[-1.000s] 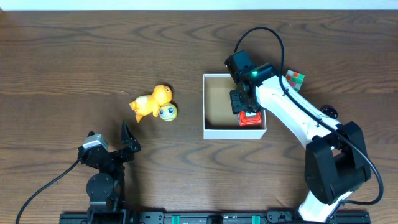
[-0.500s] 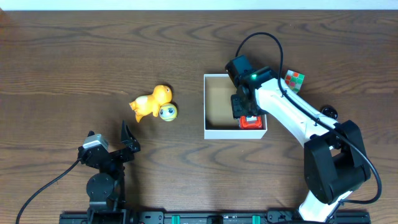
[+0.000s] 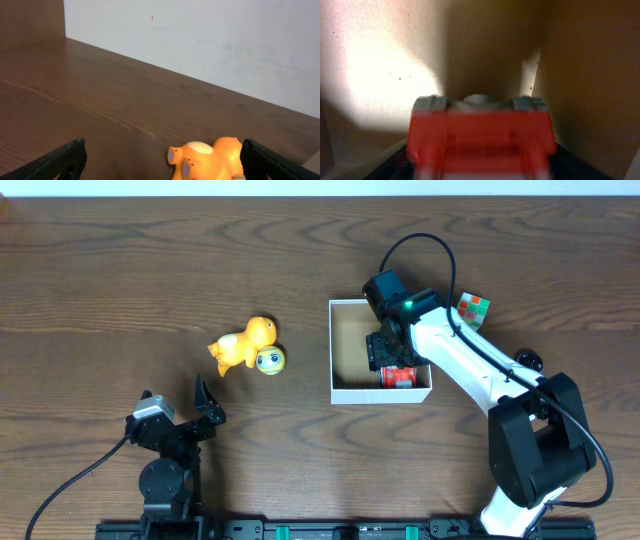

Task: Pack container
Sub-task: 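Lower the red car into the box and open right gripper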

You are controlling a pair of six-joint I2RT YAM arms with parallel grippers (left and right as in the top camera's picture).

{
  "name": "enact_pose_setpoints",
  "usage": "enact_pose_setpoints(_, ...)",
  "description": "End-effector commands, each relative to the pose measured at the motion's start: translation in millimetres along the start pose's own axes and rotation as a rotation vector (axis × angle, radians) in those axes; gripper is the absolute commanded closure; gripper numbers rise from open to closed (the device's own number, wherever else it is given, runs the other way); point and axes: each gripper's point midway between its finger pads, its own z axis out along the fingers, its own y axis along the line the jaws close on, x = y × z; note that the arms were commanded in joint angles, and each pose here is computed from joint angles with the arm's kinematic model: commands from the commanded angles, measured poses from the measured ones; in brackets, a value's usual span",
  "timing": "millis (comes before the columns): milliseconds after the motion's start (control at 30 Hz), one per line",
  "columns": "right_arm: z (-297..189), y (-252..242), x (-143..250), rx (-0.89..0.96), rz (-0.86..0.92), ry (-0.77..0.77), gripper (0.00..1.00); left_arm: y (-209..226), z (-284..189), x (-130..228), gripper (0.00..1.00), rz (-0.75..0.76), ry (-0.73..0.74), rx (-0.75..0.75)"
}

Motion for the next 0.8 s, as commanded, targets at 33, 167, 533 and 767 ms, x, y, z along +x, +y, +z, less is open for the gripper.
enact_pose_setpoints(33, 3.5, 2.5, 2.0, 0.001, 0.001, 0.009, 0.23, 5.8, 1.1, 16.2, 0.02, 0.027, 0.045, -0.019)
enact_pose_setpoints(167, 3.5, 2.6, 1.7, 0.001, 0.001, 0.008, 0.22, 5.8, 1.1, 16.2, 0.02, 0.027, 0.045, -0.019)
enact_pose_setpoints(533, 2.6, 11.0, -20.0, -0.031, -0.052, -0.081, 0.15, 5.7, 1.1, 16.2, 0.02, 0.027, 0.045, -0.018)
enact_pose_setpoints(767, -0.7, 18.1, -43.2, -0.047, -0.132, -0.18, 0.37, 5.8, 1.1, 16.2, 0.02, 0.027, 0.045, -0.019)
